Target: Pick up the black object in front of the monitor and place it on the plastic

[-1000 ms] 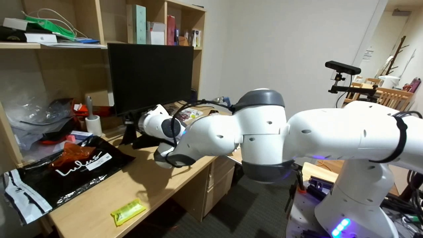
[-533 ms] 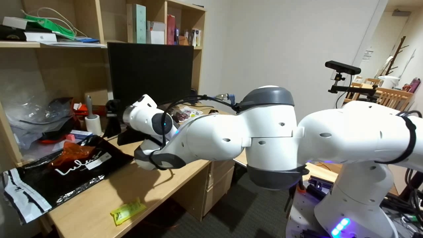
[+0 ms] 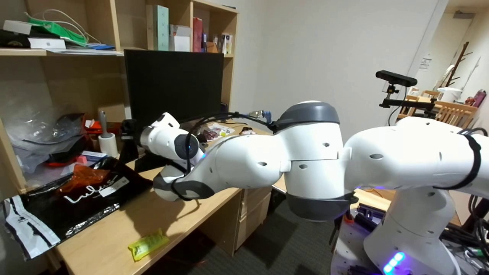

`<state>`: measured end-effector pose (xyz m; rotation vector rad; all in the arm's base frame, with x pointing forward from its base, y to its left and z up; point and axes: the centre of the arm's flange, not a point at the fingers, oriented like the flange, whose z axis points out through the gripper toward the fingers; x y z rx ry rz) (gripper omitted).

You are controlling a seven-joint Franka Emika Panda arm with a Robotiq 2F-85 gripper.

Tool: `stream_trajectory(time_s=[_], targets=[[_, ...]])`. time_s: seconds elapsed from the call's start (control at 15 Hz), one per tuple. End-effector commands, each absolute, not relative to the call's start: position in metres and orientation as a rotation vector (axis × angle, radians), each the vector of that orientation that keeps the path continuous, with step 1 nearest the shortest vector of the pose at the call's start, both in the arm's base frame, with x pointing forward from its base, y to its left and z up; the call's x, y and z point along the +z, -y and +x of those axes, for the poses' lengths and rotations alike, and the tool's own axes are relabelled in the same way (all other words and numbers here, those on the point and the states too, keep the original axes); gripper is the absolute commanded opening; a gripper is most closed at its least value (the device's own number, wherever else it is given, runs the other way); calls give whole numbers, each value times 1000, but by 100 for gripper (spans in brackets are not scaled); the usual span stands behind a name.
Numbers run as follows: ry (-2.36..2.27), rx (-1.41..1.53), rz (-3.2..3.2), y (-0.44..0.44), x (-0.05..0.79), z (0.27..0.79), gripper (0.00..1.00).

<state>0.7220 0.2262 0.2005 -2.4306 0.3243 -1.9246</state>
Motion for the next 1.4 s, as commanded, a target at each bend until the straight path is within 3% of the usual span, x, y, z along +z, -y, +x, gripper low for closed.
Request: stream_trajectory(time_s=[0.0,0.67,0.8,1.33], targets=[[-131,-1929,-2447,-225,168,699,7],[23,-1731,-2608,-238,122,684,6],[38,-1699,-2627,-237,118,683,32],[-56,-1764,-2548,-231,131,689,83]])
